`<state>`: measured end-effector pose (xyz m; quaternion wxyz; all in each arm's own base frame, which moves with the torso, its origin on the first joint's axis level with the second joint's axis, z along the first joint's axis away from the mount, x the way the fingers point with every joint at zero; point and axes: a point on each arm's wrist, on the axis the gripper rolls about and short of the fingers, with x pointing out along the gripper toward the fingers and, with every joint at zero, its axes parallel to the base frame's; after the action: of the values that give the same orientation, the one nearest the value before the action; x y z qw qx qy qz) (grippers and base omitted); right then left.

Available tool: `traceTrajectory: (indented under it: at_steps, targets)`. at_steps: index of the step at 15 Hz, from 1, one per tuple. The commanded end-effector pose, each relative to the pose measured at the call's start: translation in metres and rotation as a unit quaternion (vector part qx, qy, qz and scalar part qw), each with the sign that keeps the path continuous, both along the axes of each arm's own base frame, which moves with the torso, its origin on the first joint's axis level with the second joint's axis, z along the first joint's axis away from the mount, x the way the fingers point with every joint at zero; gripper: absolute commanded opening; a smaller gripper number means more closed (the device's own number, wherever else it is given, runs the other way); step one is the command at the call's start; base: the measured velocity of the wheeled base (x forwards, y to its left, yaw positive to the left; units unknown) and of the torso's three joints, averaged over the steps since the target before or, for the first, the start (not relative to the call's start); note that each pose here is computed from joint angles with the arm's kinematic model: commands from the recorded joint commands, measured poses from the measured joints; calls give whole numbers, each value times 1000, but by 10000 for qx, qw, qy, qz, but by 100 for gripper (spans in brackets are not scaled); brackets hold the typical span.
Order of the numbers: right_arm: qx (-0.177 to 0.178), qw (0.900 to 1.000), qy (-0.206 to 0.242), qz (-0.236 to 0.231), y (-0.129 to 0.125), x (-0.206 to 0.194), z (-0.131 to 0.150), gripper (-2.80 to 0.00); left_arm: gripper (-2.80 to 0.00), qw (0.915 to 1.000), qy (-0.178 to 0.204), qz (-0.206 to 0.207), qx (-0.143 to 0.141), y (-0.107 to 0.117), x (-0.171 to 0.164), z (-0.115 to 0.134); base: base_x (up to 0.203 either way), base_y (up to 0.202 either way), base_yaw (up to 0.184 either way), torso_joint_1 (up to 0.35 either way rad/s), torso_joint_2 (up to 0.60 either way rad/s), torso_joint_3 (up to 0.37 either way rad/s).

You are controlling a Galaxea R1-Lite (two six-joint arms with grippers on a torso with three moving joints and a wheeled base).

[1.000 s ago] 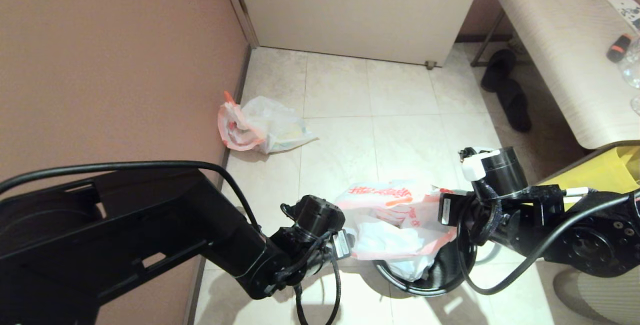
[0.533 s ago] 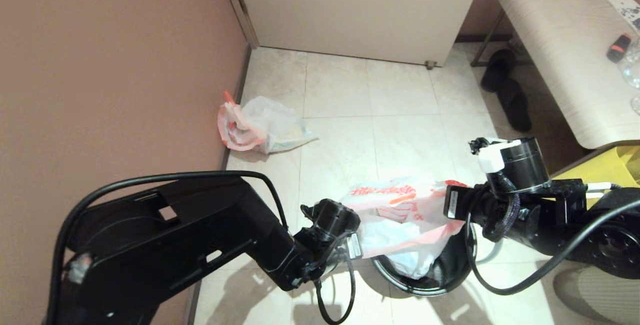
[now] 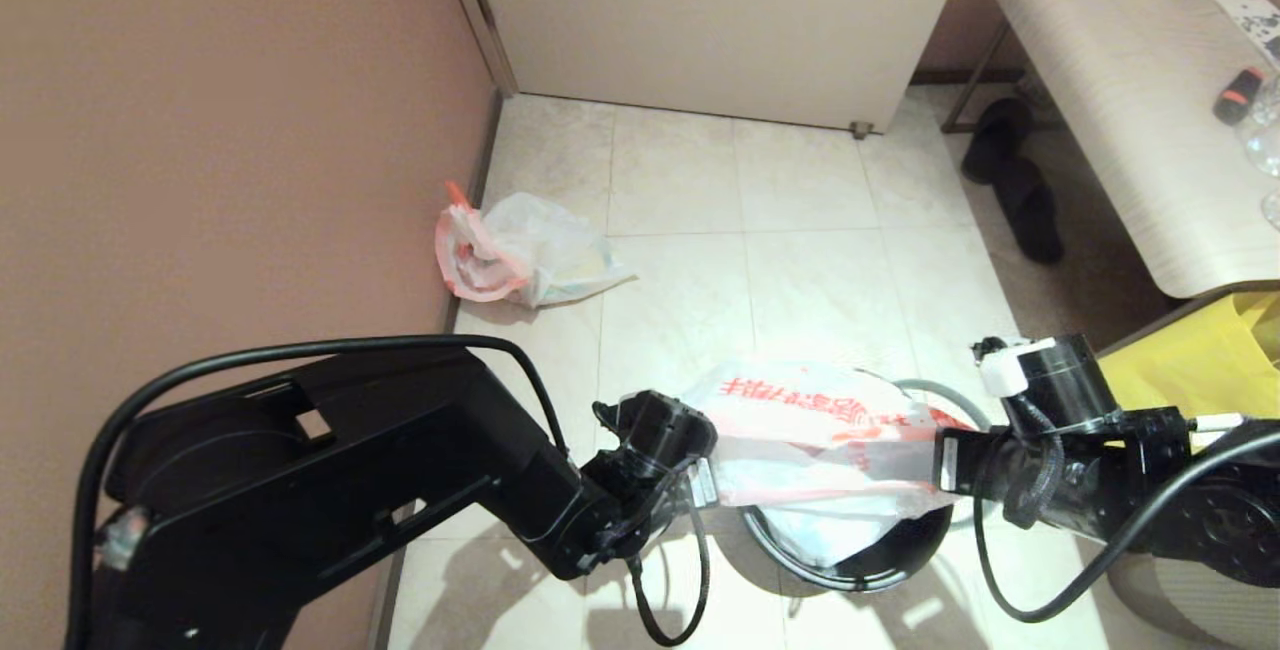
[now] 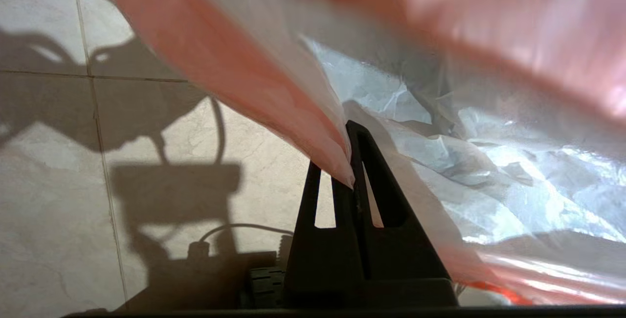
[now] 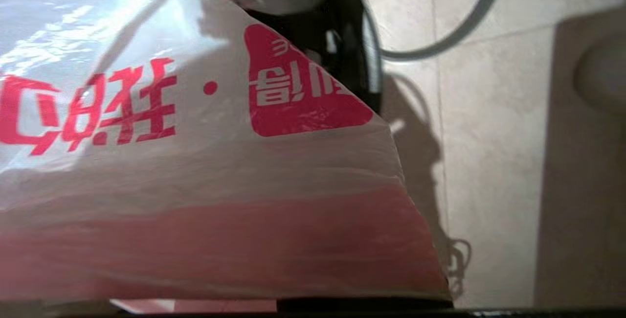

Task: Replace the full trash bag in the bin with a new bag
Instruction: Put the new garbage bag on the trash can

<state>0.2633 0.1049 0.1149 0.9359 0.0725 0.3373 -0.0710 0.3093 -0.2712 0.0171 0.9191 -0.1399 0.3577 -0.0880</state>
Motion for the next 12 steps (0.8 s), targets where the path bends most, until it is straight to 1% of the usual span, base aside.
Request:
traceTrajectory:
  at_steps: [1,5,7,9,12]
  targets:
    - [-137,9992,319,-191,-11,0,-18,-280,-280,10000,-23,-16,-29,-2,-3,3,0,0,0,0,0,0]
    - [-308,9967,652,-372,-26,-12,-31,-280,-280,10000,28,-59,35,-3,-5,-2,0,0,0,0,0,0]
    - [-443,9928,1034,-421,-27,-9,-53,-280,-280,9996,96,-154,228,-5,-4,-15,0,0,0,0,0,0]
    - [-531,9886,1340,-426,-26,-2,-77,-280,-280,9990,140,-240,349,-7,-5,-23,0,0,0,0,0,0]
    - [-602,9859,1501,-427,-21,12,-114,-280,-280,9979,174,-330,534,-8,-4,-34,0,0,0,0,0,0]
